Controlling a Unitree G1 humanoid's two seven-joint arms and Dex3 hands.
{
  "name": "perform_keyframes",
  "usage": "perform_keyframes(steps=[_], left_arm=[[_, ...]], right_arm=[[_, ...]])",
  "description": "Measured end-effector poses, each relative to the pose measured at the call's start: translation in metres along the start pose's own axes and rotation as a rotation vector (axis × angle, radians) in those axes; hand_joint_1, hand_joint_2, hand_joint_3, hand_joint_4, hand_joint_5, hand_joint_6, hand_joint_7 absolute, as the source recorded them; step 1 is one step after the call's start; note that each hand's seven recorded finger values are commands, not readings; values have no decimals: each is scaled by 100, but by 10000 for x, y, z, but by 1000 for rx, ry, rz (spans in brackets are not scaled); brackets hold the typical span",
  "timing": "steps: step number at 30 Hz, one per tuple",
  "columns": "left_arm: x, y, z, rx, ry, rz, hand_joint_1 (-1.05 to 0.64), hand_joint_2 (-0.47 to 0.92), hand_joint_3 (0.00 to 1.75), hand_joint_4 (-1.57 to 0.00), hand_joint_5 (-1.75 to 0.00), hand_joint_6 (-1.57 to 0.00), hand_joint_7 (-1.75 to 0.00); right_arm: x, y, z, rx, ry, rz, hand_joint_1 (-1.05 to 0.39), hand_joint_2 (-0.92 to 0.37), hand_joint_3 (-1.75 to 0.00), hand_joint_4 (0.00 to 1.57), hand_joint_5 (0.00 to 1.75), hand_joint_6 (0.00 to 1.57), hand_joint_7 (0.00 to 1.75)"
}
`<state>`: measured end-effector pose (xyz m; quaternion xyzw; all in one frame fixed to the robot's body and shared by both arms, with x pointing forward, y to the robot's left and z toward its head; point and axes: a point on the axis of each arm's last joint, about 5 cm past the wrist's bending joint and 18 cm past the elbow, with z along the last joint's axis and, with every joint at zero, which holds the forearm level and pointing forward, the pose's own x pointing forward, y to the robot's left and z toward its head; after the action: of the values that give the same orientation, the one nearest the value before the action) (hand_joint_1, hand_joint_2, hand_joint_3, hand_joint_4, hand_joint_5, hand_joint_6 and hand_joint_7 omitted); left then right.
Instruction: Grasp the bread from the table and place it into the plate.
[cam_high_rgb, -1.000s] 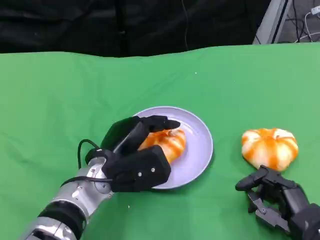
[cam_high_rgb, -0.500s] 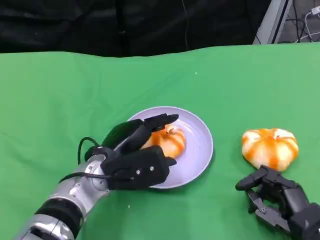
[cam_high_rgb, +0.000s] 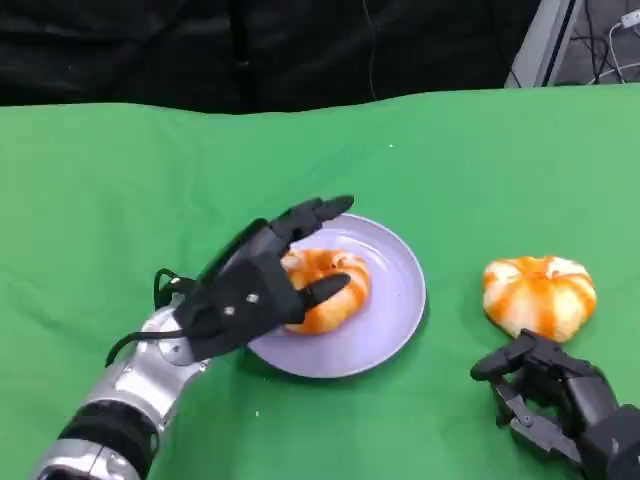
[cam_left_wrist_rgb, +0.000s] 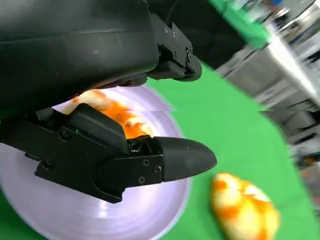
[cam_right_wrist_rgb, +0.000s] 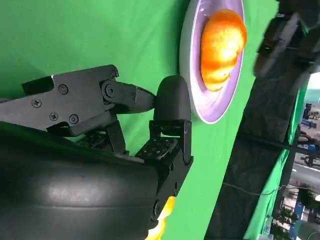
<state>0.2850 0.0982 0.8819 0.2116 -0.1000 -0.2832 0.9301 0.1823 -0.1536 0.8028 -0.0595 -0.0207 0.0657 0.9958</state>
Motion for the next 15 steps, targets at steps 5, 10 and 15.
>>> perform_keyframes(steps=[5,10,15], left_arm=[[-54,48,7,-109,-46,23,-83,92,71,-26,-1,-28,-1],[-124,60,-15,-233,-88,44,-81,92,66,-27,-1,-28,-1],[-225,122,-72,-459,-134,63,-85,92,61,-28,-1,-29,-1]], right_arm=[[4,-1,-1,0,1,1,-12,-92,-50,69,168,75,115],[5,0,0,-1,1,2,-12,-92,-50,69,169,75,115],[8,1,-2,-2,2,3,-13,-92,-49,68,170,75,115]])
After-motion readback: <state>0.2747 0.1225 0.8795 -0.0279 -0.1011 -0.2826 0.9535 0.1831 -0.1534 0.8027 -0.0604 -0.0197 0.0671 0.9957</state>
